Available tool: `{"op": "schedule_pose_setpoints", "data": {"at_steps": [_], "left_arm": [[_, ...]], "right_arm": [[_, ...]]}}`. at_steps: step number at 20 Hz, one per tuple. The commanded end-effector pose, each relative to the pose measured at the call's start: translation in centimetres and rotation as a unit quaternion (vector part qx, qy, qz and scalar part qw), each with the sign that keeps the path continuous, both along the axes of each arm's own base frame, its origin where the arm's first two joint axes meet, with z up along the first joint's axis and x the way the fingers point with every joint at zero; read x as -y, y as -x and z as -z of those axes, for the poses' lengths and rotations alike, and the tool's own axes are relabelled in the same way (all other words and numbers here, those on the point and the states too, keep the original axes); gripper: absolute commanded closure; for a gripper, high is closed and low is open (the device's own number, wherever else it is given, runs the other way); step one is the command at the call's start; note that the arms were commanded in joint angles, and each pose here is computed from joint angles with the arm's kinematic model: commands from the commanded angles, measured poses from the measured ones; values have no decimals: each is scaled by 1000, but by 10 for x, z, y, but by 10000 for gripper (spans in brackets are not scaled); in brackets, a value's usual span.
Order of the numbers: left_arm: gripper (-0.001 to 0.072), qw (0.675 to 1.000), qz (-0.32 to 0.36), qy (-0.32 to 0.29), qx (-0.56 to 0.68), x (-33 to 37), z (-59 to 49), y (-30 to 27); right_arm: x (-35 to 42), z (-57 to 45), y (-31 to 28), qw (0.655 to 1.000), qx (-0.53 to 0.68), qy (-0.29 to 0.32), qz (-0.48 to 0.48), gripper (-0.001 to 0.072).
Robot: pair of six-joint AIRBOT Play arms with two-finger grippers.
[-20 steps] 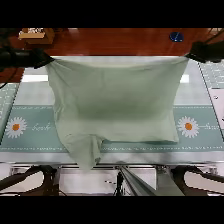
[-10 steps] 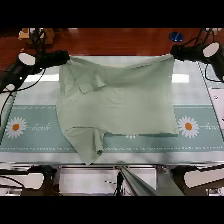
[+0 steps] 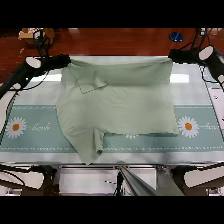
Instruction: Fold the shirts.
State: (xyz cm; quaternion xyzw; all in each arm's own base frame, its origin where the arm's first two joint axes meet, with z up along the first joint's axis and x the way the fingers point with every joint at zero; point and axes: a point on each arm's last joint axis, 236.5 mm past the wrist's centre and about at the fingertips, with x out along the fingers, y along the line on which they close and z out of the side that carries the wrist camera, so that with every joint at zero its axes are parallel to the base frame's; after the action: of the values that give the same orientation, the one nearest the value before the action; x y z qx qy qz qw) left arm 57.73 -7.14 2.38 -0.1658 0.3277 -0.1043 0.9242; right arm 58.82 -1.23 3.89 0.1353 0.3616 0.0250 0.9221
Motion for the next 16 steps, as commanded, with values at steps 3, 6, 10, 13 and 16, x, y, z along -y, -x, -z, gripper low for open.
{"op": "schedule_pose_setpoints", "data": {"at_steps": [3, 6, 10, 13, 16], "left_arm": [[678, 976, 135, 26, -168, 8, 14, 85], [679, 956, 174, 37, -233, 16, 32, 119], [679, 948, 143, 25, -285, 5, 68, 140], [679, 940, 142, 23, -309, 4, 84, 154], [677, 936, 144, 16, -320, 3, 94, 160]], "right_arm": [[-2, 3, 63, 992, -117, -15, -41, 691], [-6, 28, 90, 980, -189, -1, -65, 691], [-6, 53, 102, 970, -233, -1, -74, 691], [-5, 60, 96, 971, -230, -2, -70, 691], [-4, 67, 96, 969, -238, -8, -62, 689]]}}
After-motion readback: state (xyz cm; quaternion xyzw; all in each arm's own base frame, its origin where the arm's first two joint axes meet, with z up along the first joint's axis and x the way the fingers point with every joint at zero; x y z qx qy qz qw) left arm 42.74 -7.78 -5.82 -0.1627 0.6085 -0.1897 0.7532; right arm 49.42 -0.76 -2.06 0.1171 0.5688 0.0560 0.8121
